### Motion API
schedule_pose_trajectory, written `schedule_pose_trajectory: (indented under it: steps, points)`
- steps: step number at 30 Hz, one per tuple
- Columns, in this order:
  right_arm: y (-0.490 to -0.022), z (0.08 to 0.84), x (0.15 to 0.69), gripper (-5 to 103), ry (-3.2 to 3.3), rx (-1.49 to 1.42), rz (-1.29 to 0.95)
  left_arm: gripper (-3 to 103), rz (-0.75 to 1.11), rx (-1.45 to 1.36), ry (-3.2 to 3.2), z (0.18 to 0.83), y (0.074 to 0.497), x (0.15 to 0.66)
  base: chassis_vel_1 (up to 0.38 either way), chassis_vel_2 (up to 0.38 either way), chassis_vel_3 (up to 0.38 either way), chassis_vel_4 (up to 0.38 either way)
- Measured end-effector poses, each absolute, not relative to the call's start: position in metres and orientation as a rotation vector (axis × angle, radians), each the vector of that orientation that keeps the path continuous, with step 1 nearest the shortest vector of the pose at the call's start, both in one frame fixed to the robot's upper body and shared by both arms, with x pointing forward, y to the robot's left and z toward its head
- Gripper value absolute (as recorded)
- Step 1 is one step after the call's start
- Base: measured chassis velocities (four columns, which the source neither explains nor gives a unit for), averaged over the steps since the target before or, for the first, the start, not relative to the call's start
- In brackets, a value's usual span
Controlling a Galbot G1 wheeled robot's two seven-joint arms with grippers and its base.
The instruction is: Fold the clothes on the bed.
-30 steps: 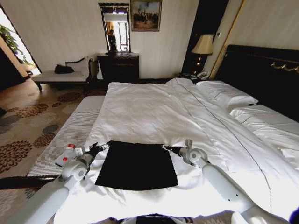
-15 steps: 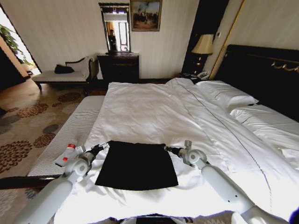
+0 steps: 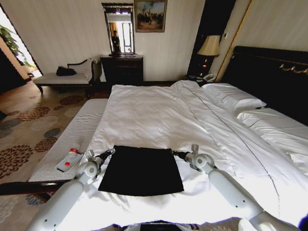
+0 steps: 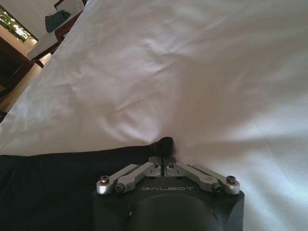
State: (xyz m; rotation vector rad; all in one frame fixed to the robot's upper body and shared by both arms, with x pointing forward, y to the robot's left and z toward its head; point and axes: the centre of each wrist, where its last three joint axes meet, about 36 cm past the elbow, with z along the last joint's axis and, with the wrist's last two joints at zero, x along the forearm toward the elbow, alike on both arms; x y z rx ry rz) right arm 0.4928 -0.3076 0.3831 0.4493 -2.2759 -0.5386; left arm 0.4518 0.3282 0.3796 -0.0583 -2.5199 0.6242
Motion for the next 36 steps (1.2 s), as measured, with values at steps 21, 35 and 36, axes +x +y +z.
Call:
schedule_pose_trajectory:
  steps: [21,35,36]
  points:
    - [-0.311,0.387,0.488,0,-2.284,0.447,-0.529,0,0.606,-0.103,-2.518,0.372,0.303,0.468,0.0,0.0,0.0,0.0]
    - [-0.31,0.464,0.484,0,-2.47,0.55,-0.548,0,0.568,-0.182,-2.719,0.448,0.317,0.461,0.0,0.0,0.0,0.0]
    - [-0.31,0.464,0.484,0,-2.47,0.55,-0.548,0,0.568,-0.182,-2.719,0.448,0.317,0.461,0.0,0.0,0.0,0.0]
